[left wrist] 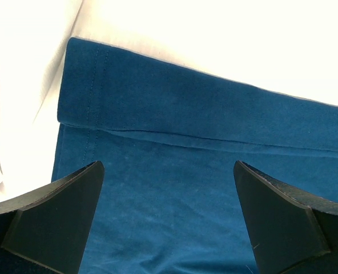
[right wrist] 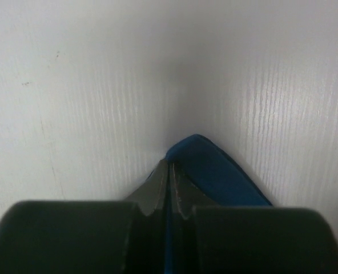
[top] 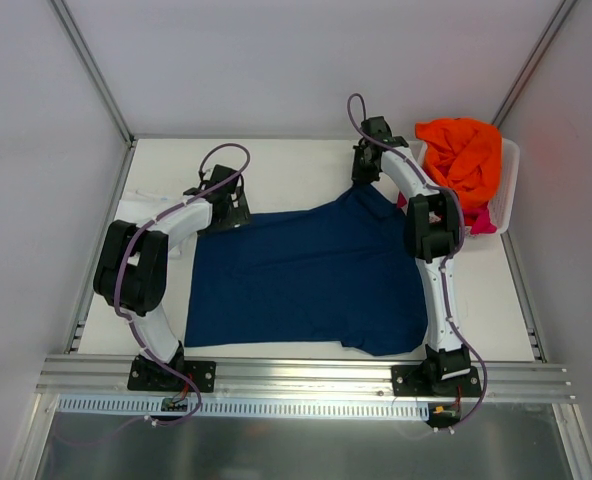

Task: Fold and stack the t-shirts
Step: Flatten out the tshirt

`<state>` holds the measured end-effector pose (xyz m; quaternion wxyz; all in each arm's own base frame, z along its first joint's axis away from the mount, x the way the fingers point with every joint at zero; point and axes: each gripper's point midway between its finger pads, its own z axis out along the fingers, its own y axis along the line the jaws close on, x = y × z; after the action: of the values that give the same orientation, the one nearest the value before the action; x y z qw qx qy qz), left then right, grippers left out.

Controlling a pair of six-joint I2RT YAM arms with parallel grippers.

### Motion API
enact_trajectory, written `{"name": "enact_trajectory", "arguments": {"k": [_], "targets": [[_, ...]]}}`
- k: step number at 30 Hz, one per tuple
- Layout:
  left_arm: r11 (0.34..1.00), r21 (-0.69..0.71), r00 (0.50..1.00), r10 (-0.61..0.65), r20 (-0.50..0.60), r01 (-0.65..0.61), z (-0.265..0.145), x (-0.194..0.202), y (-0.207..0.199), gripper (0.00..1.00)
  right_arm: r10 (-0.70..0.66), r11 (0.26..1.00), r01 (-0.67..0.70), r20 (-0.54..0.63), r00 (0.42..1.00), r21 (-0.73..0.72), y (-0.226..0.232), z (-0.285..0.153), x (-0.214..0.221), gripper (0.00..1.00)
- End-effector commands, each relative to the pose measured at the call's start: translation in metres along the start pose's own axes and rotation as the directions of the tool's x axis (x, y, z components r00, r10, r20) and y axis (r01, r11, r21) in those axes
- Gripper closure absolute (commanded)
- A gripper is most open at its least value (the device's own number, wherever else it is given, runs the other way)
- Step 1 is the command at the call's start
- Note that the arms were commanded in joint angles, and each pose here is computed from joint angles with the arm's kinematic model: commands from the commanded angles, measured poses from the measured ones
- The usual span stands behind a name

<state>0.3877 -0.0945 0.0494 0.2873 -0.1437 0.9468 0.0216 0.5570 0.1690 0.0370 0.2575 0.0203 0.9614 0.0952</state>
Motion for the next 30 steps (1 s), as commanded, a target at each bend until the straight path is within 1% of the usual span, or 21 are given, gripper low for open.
{"name": "enact_trajectory", "arguments": {"k": [1,2,4,5,6,9,12,13,14,22,26,27,29,30], "targets": [[1.000,0.020,1.000,0.006,0.006,-0.006,-0.003,-0.009,-0.003,0.01,0.002,1.000,-0.001,0.080,0.997,-0.009,0.004,0.000,-0.023,1.00],[1.000,0.018,1.000,0.005,0.005,-0.005,-0.003,-0.008,-0.002,0.01,0.002,1.000,-0.001,0.090,0.996,-0.013,0.004,-0.001,-0.025,1.00],[1.000,0.018,1.000,0.003,0.006,-0.003,-0.003,-0.009,-0.002,0.01,0.001,0.999,0.007,0.150,0.989,-0.053,0.013,-0.012,-0.040,1.00],[1.000,0.016,1.000,0.003,0.004,-0.003,-0.002,-0.008,-0.001,0.01,0.001,0.998,0.008,0.146,0.989,-0.063,0.013,-0.011,-0.036,1.00],[1.000,0.017,1.000,0.003,0.003,-0.003,-0.002,-0.008,-0.001,0.01,-0.001,0.995,0.018,0.176,0.984,-0.095,0.022,-0.024,-0.045,0.99],[1.000,0.019,1.000,-0.003,-0.010,0.003,0.001,-0.006,-0.001,0.01,-0.013,0.990,0.046,0.240,0.971,-0.133,0.034,-0.038,-0.063,0.99],[1.000,0.029,1.000,-0.006,-0.027,0.007,0.003,-0.001,-0.003,0.01,-0.027,0.987,0.073,0.300,0.954,-0.145,0.042,-0.054,-0.084,1.00],[1.000,0.028,1.000,-0.007,-0.031,0.008,0.004,0.000,-0.003,0.01,-0.026,0.985,0.077,0.308,0.951,-0.153,0.045,-0.057,-0.087,0.99],[1.000,0.028,1.000,-0.007,-0.031,0.008,0.004,0.000,-0.003,0.01,-0.055,0.983,0.107,0.323,0.945,-0.149,0.047,-0.060,-0.091,0.99],[1.000,0.013,0.999,0.001,-0.039,0.000,0.007,0.004,0.002,0.01,-0.078,0.975,0.158,0.429,0.900,-0.155,0.057,-0.081,-0.118,0.99],[1.000,0.013,0.999,0.000,-0.045,0.000,0.008,0.006,0.003,0.01,-0.101,0.964,0.201,0.459,0.883,-0.175,0.068,-0.084,-0.127,0.96],[1.000,0.015,0.999,0.001,-0.044,-0.001,0.007,0.006,0.002,0.01,-0.110,0.962,0.211,0.463,0.880,-0.173,0.069,-0.083,-0.127,0.91],[1.000,0.015,0.999,0.000,-0.044,0.001,0.008,0.005,0.002,0.01,-0.114,0.961,0.217,0.468,0.876,-0.173,0.073,-0.082,-0.129,0.87],[1.000,0.014,0.999,0.001,-0.049,-0.001,0.009,0.007,0.002,0.01,-0.116,0.963,0.213,0.456,0.882,-0.166,0.071,-0.073,-0.126,0.60]]}}
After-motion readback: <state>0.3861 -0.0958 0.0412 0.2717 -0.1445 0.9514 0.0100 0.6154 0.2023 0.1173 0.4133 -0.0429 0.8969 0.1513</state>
